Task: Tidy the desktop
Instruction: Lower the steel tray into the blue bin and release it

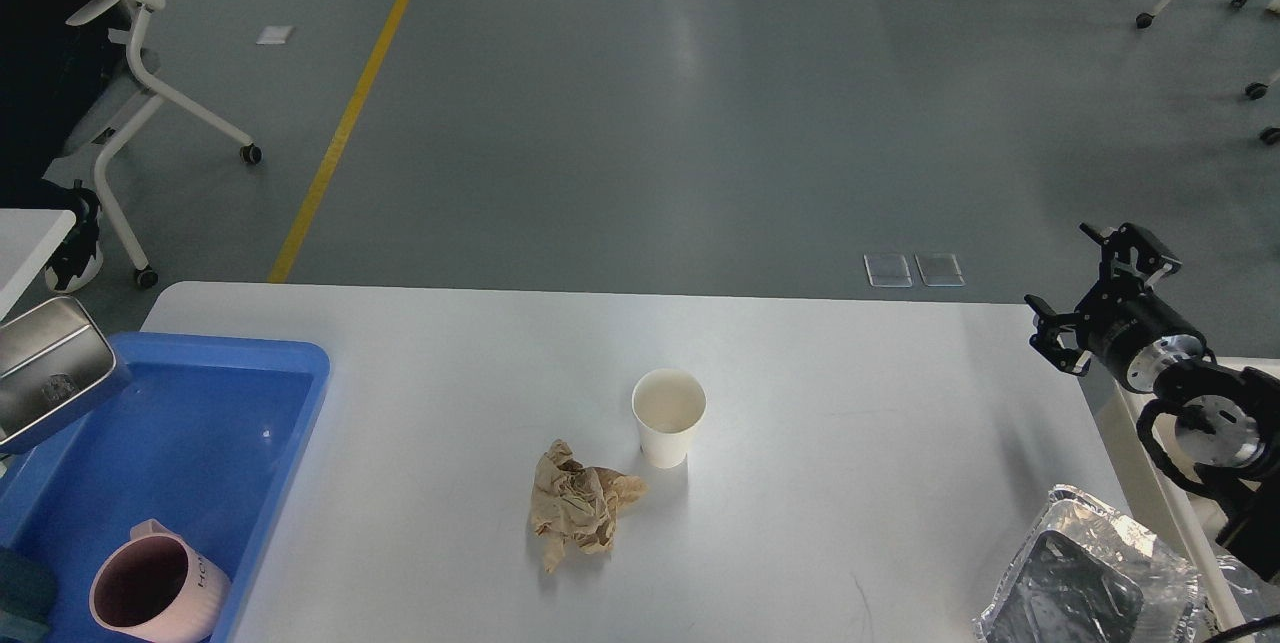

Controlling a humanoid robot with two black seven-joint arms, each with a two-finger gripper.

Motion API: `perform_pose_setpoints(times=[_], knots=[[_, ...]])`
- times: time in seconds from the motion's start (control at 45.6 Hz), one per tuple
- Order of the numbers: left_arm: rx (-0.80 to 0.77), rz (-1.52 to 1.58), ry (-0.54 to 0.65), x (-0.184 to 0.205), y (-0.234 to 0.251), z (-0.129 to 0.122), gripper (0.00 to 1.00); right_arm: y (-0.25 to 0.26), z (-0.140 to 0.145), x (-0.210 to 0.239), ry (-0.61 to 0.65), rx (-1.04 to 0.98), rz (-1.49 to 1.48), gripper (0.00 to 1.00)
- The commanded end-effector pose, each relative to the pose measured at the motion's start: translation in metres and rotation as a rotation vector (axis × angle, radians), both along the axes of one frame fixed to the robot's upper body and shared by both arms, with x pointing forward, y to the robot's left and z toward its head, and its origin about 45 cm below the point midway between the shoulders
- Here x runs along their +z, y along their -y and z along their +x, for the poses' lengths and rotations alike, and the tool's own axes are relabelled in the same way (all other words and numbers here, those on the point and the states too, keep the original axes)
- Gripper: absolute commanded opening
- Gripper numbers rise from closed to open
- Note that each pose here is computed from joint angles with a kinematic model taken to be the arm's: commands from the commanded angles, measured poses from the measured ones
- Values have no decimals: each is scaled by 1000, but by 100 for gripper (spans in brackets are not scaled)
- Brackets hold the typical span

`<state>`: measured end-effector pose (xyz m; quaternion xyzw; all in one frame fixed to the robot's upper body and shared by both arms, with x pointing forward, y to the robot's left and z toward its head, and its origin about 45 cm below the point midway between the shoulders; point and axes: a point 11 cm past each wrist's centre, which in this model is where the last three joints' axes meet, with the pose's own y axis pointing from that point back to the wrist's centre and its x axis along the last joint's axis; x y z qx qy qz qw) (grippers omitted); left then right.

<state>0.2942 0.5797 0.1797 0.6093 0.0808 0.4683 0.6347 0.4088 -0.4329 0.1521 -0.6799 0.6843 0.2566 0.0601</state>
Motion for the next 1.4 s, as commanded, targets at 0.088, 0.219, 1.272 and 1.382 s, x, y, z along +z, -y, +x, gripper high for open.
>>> perform_pose_setpoints(times=[0.088, 0.219, 1.272, 1.382], knots=[[-20, -10, -27, -37, 30, 6, 0, 1, 0, 1, 1, 0, -1, 100], [-18, -10, -29, -51, 39, 10, 0, 0, 1, 1, 3, -1, 0, 100], [-27, -16, -72, -96, 71, 20, 2, 2, 0, 0, 0, -2, -1, 100], [-24, -14, -70, -95, 69, 20, 11, 1, 0, 1, 1, -2, -1, 100]])
